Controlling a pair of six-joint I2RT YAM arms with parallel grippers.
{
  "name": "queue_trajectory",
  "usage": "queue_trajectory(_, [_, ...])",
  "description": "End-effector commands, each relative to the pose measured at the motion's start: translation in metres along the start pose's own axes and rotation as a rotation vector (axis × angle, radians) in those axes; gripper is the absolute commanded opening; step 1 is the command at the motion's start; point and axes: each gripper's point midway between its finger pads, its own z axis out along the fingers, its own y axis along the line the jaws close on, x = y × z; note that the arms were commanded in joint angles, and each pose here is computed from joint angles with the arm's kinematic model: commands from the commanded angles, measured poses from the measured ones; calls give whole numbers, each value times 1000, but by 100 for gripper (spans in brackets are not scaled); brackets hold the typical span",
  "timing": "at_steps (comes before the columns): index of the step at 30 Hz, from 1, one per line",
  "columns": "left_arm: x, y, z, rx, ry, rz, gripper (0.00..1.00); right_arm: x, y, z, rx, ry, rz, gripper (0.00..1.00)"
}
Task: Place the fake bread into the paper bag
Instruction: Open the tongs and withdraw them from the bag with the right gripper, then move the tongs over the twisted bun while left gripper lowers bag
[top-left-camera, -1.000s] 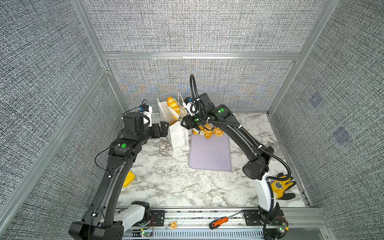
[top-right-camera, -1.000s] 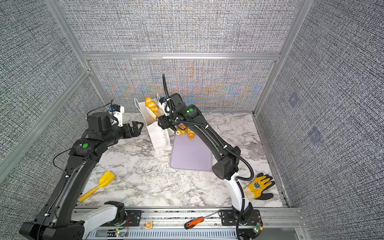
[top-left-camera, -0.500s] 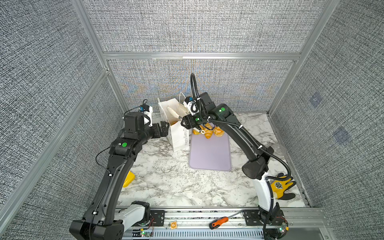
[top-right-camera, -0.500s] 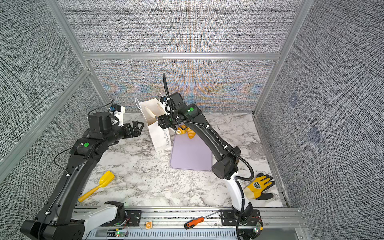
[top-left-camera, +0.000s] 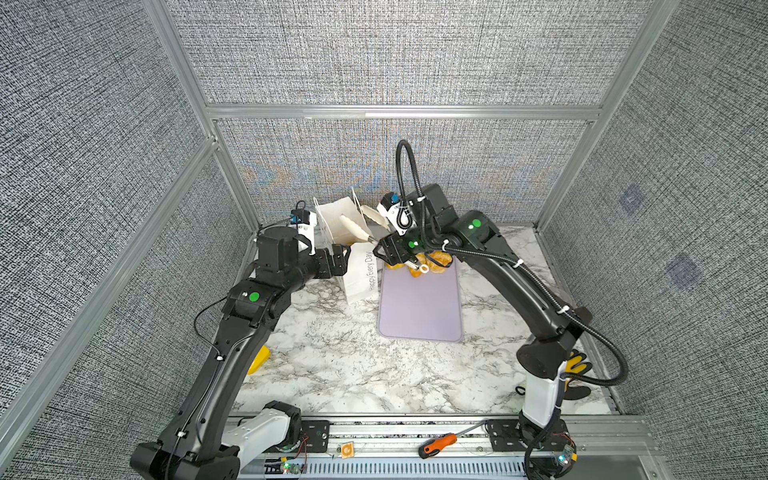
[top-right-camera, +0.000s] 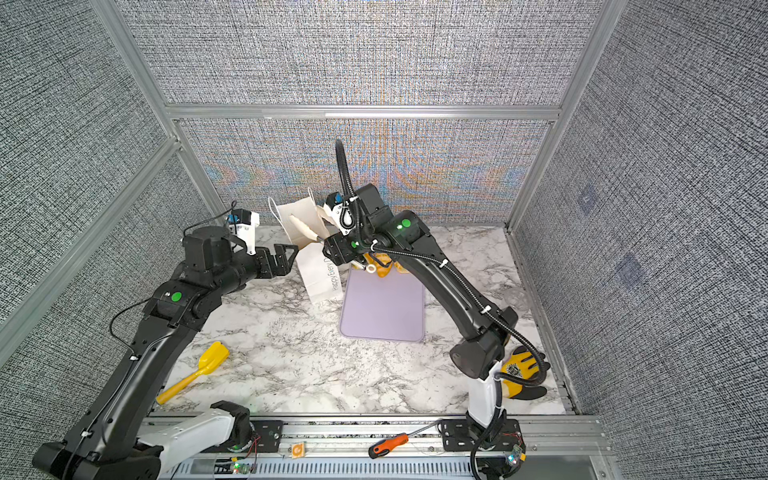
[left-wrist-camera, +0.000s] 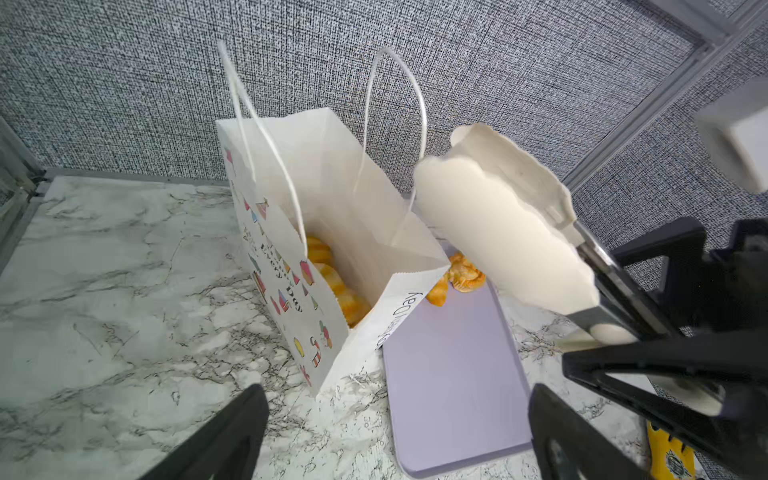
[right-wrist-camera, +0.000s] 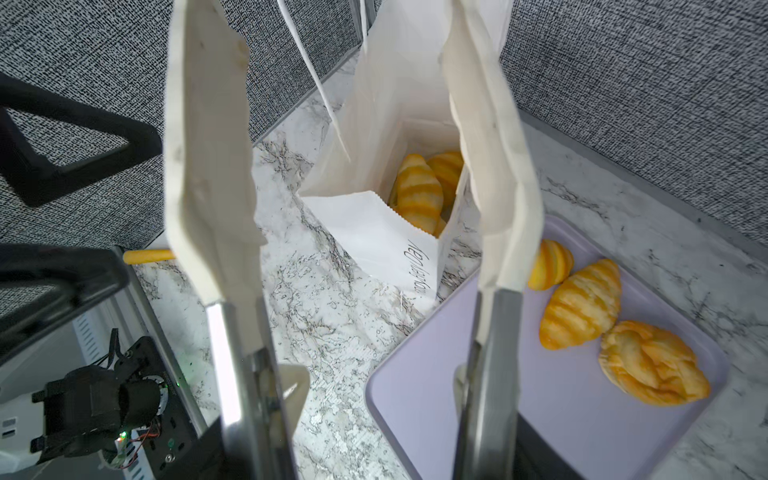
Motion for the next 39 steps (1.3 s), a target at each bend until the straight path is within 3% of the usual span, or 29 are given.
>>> queue_trajectory(1, [-7, -3, 0, -30, -35, 6, 99, -4, -3, -11, 27, -46, -34, 71])
queue_trajectory(7, [-6, -20, 4, -9, -47, 8, 99, 15, -23, -28, 85, -38, -19, 71])
queue_trajectory(19, [10, -69, 43, 34, -18, 59, 99, 49, -76, -56, 171, 3, 57, 71])
queue_trajectory(28, [38, -104, 68, 71, 15, 55, 99, 103, -157, -56, 317, 130, 186, 71])
queue_trajectory(39, [67, -132, 107, 120, 65, 7, 99, 172, -216, -32, 403, 331, 323, 71])
